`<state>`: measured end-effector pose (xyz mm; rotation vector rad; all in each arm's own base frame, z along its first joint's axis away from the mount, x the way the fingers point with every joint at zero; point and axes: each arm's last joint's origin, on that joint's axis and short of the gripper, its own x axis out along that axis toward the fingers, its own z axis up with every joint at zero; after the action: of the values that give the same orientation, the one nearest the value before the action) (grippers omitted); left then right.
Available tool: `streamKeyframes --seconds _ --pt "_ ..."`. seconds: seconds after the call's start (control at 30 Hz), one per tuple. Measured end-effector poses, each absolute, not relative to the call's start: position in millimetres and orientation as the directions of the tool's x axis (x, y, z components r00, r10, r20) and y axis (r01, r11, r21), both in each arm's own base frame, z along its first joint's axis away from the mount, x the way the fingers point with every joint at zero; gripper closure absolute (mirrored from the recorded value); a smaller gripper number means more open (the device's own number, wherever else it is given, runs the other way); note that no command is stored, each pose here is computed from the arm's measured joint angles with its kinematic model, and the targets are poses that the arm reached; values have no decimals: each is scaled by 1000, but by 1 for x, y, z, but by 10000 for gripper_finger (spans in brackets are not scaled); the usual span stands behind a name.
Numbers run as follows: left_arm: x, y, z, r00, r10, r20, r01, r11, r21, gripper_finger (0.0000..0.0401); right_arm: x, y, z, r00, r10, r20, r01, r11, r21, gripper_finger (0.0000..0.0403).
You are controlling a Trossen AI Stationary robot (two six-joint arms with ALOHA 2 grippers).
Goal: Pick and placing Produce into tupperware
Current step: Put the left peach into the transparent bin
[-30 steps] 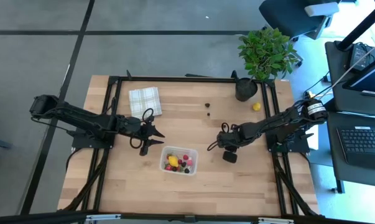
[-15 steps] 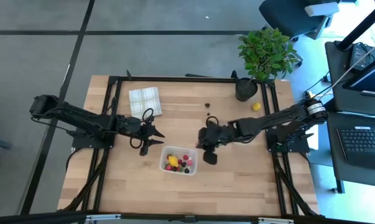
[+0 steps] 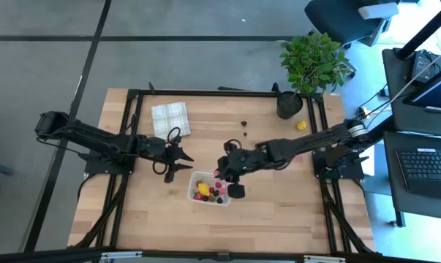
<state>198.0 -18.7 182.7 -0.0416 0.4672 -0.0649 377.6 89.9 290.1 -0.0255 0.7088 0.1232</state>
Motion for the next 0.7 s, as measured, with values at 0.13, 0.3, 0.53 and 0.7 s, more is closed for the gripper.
streamKeyframes --seconds 0.13,0.3,0.53,0.7 --pt "198 -19 183 891 -72 -449 53 997 -55 280 397 95 262 664 84 -743 -97 995 25 330" --pt "198 -19 183 891 -72 -449 53 997 -55 280 414 101 223 557 121 -822 -86 992 88 329" --pt "198 -19 183 891 -72 -449 53 997 -55 280 422 104 197 483 148 -863 -97 989 115 329" --pt "198 -19 183 891 -72 -449 53 997 -55 280 422 104 197 484 148 -862 -97 989 115 329"
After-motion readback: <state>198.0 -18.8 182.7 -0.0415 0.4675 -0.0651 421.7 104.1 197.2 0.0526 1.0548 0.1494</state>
